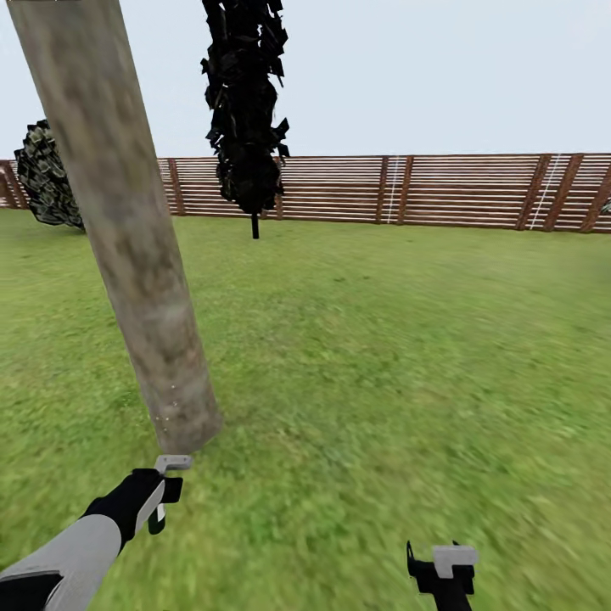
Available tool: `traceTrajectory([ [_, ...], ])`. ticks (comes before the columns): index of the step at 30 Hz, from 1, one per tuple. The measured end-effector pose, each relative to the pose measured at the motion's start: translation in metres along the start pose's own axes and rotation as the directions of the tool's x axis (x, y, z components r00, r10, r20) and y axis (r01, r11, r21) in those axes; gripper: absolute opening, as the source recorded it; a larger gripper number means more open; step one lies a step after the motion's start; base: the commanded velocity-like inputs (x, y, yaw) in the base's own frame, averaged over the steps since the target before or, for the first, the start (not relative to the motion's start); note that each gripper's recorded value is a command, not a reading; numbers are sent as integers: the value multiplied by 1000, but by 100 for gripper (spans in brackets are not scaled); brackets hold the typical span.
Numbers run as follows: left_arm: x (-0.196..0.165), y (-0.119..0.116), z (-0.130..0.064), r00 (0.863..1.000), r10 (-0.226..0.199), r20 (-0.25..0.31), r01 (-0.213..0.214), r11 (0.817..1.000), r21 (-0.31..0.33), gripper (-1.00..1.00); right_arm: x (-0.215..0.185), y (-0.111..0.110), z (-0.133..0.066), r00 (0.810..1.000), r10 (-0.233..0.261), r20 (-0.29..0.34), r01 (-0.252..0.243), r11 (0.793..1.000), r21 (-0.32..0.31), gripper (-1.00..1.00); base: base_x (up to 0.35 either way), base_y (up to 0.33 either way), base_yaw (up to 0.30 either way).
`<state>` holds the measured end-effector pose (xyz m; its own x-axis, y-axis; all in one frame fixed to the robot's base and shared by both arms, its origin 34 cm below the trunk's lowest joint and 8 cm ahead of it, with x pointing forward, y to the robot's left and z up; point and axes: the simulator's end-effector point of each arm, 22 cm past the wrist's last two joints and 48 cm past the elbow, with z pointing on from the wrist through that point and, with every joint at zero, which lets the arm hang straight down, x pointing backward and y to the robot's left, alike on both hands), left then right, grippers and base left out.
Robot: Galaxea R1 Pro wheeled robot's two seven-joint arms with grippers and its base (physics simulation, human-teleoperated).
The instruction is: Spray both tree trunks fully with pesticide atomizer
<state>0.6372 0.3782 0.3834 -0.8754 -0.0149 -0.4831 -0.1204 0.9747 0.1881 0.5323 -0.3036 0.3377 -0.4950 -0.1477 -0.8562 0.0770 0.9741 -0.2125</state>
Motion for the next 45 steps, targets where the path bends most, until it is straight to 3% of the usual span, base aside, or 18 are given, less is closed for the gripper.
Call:
traceTrajectory([
  [5, 0, 3, 0, 1000, -2, -2, 2, 1000, -4, -100, 0, 0, 0, 1000, 0, 0, 0, 1000, 0, 100, 101, -266, 274],
  [13, 2, 6, 1, 999, -40, -6, 40, 999, -1, -100, 0, 0, 0, 1000, 0, 0, 0, 1000, 0, 100, 141, -260, 277],
  [25, 2, 7, 1, 999, -42, -7, 42, 999, -3, -100, 0, 0, 0, 1000, 0, 0, 0, 1000, 0, 100, 225, -205, 69],
  [35, 2, -1, 0, 999, -41, -6, 41, 999, 8, -100, 0, -1, 0, 1000, -1, 0, 1, 1000, 1, 100, 54, -41, 262],
  [37, 4, 4, 1, 999, -40, -9, 40, 999, 0, -100, 0, -1, 0, 1000, -1, 0, 1, 1000, 1, 100, 0, 0, 277],
  [39, 8, 30, 3, 999, -40, -17, 39, 999, -34, -100, 0, -1, 0, 1000, -1, 0, 1, 1000, 1, 100, 0, 0, 275],
  [42, 9, 43, 3, 999, -47, -18, 46, 998, -48, -100, 0, -2, 0, 1000, -2, 0, 2, 1000, 2, 100, 0, 0, 140],
  [43, 8, 40, 3, 999, -48, -18, 47, 998, -43, -100, 0, -2, 0, 1000, -2, 0, 2, 1000, 3, 100, 0, 0, 36],
  [45, 4, 12, 2, 999, -48, -13, 48, 999, -5, -100, 0, -3, 0, 1000, -2, 0, 2, 1000, 4, 100, 0, 0, 15],
])
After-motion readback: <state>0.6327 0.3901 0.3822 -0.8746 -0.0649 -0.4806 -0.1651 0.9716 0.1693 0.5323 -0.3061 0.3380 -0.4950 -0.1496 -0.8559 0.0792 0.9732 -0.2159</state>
